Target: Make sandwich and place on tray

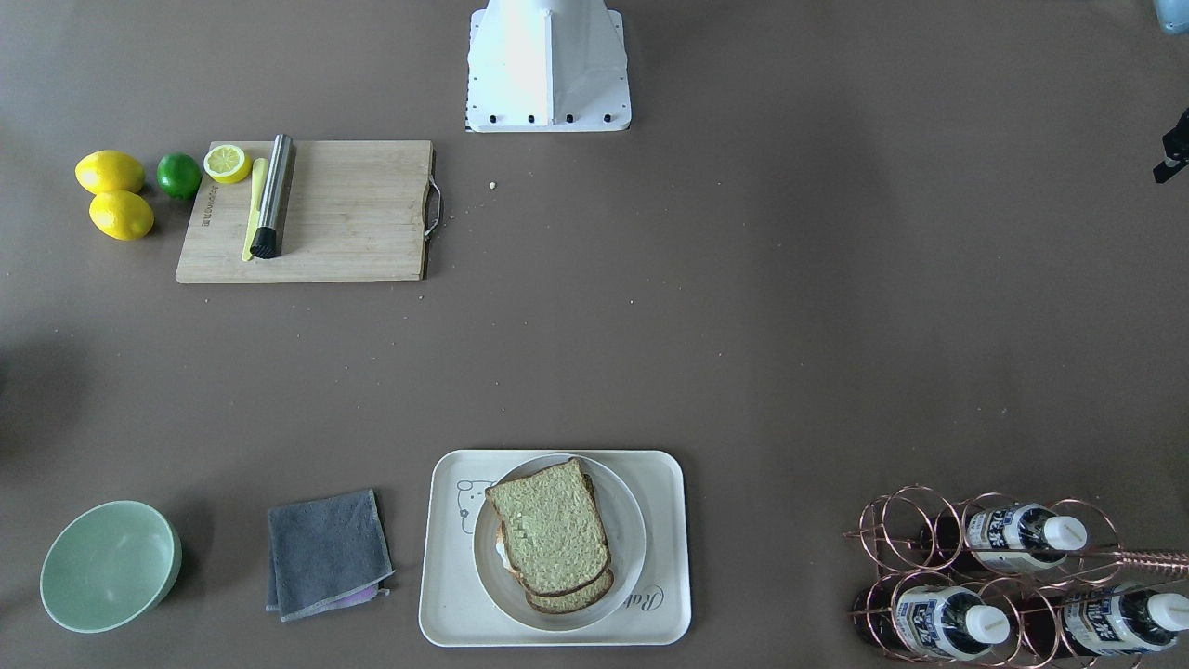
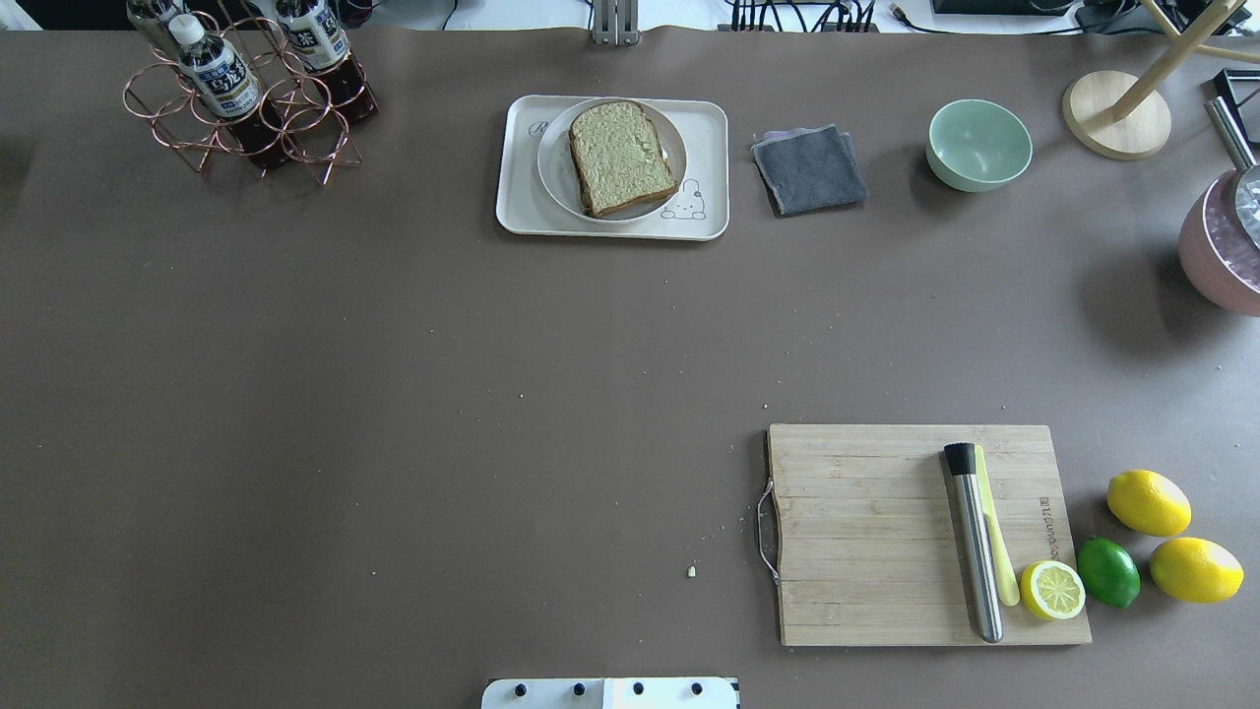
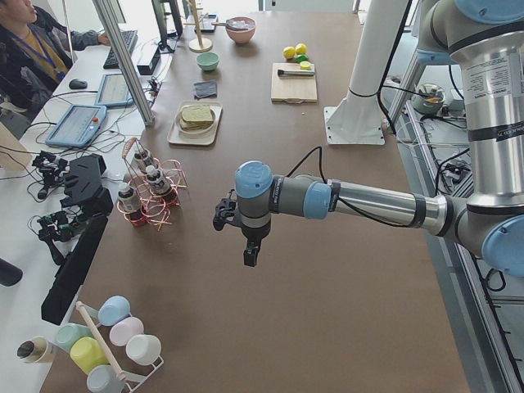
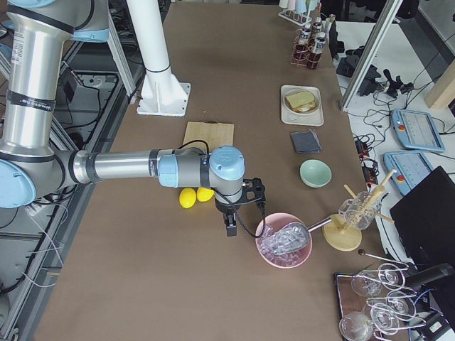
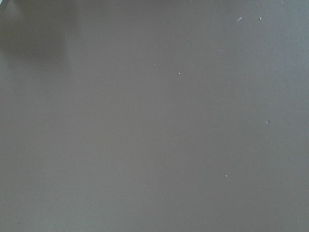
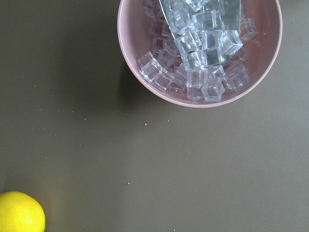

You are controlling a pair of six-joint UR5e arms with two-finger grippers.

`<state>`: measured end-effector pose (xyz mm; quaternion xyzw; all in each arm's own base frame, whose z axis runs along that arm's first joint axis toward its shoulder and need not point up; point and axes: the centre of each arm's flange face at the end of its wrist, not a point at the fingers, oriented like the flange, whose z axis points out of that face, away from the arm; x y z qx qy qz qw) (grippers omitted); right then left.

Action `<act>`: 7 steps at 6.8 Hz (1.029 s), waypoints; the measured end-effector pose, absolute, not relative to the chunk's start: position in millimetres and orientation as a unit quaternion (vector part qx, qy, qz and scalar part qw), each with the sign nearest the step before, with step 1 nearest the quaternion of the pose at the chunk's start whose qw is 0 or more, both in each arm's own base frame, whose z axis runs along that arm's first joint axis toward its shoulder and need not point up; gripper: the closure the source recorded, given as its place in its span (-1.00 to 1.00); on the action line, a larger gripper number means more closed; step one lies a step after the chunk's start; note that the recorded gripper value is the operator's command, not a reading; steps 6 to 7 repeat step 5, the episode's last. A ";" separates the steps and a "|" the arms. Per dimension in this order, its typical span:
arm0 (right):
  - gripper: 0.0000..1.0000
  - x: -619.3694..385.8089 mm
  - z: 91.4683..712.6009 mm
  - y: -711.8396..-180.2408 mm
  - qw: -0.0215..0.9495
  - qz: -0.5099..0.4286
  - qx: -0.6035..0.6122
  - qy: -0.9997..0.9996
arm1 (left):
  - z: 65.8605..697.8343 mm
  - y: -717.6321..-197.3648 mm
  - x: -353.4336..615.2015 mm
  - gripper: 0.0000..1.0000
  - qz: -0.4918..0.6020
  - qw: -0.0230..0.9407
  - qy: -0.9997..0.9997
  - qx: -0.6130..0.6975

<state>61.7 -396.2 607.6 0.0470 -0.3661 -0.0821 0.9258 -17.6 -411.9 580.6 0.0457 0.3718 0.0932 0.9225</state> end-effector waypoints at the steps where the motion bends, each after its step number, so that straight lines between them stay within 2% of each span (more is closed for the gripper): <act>1: -1.00 61.6 607.8 -396.2 0.926 -0.082 0.047 -0.367 | 580.9 -410.9 -17.6 -0.95 0.093 0.922 0.373 0.046; 7: -1.00 60.3 610.5 -395.2 0.922 -0.081 0.044 -0.375 | 572.9 -409.9 -14.3 -0.96 0.095 0.912 0.395 0.051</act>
